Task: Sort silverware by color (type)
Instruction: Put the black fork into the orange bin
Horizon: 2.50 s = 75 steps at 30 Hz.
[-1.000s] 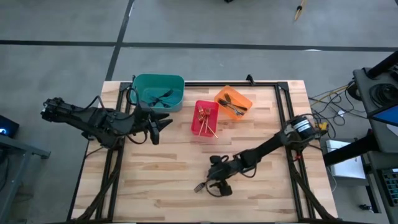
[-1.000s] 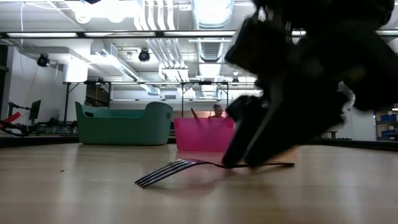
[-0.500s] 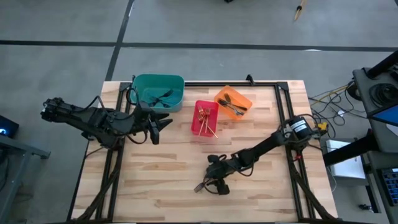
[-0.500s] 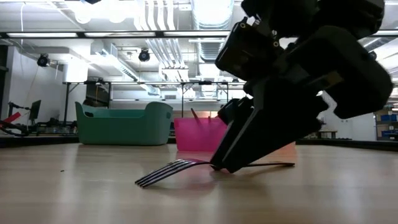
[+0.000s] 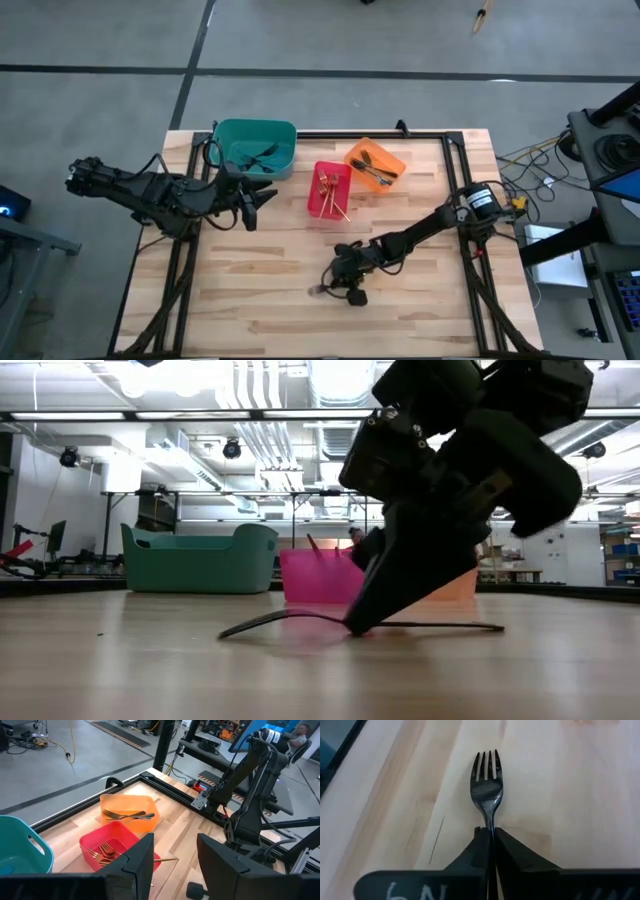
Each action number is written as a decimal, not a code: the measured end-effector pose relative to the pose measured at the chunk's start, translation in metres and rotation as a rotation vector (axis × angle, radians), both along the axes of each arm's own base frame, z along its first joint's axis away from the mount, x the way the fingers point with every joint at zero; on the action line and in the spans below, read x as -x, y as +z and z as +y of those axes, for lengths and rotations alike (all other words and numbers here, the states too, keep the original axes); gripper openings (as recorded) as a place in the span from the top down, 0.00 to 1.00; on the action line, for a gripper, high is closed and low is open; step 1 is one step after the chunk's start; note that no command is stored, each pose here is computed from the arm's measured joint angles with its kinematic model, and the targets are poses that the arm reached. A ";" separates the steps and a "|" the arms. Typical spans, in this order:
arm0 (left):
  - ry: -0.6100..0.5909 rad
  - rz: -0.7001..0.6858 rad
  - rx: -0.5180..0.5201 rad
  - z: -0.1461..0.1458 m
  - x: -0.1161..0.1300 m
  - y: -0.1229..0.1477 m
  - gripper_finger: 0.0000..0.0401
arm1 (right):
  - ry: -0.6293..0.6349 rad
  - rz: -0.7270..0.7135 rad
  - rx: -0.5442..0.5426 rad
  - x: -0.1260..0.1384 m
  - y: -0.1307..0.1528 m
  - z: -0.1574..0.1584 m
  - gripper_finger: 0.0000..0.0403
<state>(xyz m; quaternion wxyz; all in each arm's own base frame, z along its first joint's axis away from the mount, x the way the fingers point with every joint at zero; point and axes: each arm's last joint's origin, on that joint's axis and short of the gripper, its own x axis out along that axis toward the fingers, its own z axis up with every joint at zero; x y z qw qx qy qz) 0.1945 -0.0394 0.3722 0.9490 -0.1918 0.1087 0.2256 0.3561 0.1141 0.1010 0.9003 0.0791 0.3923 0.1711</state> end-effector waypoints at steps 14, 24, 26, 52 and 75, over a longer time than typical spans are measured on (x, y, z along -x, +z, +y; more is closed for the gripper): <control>-0.018 0.037 -0.073 0.001 0.000 0.000 0.68 | -0.266 0.088 -0.020 0.022 0.096 -0.055 0.98; 0.140 0.020 -0.075 0.034 -0.004 0.002 0.68 | -0.412 0.005 0.205 0.039 0.175 -0.144 0.98; 0.185 0.009 -0.088 0.045 -0.006 0.004 0.68 | -0.442 0.010 0.268 0.043 0.184 -0.166 0.98; 0.613 -0.083 -0.047 0.140 0.000 0.006 0.68 | -0.737 0.312 0.535 0.122 0.180 -0.309 0.98; 0.553 0.047 -0.100 0.142 0.000 -0.001 0.68 | -0.547 0.623 0.585 0.100 0.122 -0.305 0.98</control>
